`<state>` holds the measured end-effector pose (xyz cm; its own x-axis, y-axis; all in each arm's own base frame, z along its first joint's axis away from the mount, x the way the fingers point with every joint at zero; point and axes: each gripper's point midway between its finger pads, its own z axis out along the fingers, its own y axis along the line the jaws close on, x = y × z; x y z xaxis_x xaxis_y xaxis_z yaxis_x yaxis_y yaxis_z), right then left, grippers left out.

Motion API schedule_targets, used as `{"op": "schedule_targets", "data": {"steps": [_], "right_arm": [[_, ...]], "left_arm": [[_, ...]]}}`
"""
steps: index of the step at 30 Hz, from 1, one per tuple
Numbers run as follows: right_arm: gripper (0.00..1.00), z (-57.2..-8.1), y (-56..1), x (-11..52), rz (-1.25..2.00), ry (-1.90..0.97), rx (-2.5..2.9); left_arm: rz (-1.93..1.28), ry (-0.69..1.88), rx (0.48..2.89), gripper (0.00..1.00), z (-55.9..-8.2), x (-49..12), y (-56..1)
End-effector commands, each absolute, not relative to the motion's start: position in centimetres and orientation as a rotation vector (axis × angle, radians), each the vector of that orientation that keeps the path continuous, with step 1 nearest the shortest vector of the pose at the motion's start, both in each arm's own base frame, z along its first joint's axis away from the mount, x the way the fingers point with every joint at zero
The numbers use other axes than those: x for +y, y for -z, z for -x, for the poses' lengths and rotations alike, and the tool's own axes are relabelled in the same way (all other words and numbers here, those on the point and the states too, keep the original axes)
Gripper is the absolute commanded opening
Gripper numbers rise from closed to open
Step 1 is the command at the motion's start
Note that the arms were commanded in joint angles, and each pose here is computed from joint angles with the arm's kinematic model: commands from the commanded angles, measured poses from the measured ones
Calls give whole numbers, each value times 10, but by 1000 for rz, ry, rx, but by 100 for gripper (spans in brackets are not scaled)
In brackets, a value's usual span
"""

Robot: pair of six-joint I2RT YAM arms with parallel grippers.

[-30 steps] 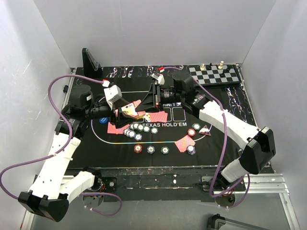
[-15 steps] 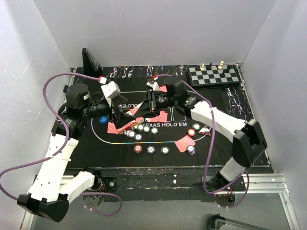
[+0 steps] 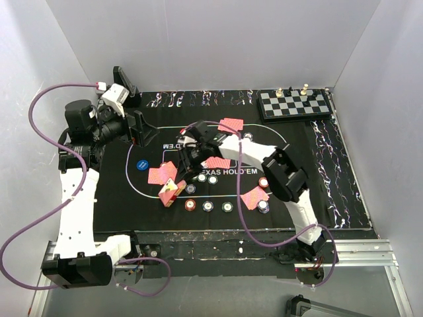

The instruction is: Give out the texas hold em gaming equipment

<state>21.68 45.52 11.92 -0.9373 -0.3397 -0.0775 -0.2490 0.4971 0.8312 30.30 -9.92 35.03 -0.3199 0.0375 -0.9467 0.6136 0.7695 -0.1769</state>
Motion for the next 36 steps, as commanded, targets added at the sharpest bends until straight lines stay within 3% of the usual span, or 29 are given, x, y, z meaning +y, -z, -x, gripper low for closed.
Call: {"op": "schedule_targets", "data": {"steps": [1,8,13,15,19,23,36], "right_arm": [[2,-191,-113,479,-782,1382,-2585],[2,-175,-68,484,-866,1248,-2590],[10,-176,-50,473,-840,1161,-2647],[21,-177,-46,467,-832,1128,-2680],[55,-177,-47,455,-835,1082,-2728],[70,-178,-57,447,-865,1067,-2771],[78,-202,-194,446,-1087,1296,-2917]], "left_arm": [[-389,561,1898,98,-304,-81,-345],[-319,519,1969,98,-304,-67,-325],[-319,503,1952,98,-304,-65,-324],[-315,490,1962,98,-304,-63,-320],[-309,452,1971,98,-304,-58,-315],[-303,428,1972,98,-305,-54,-311],[-207,353,2039,98,-313,-35,-296]]}}
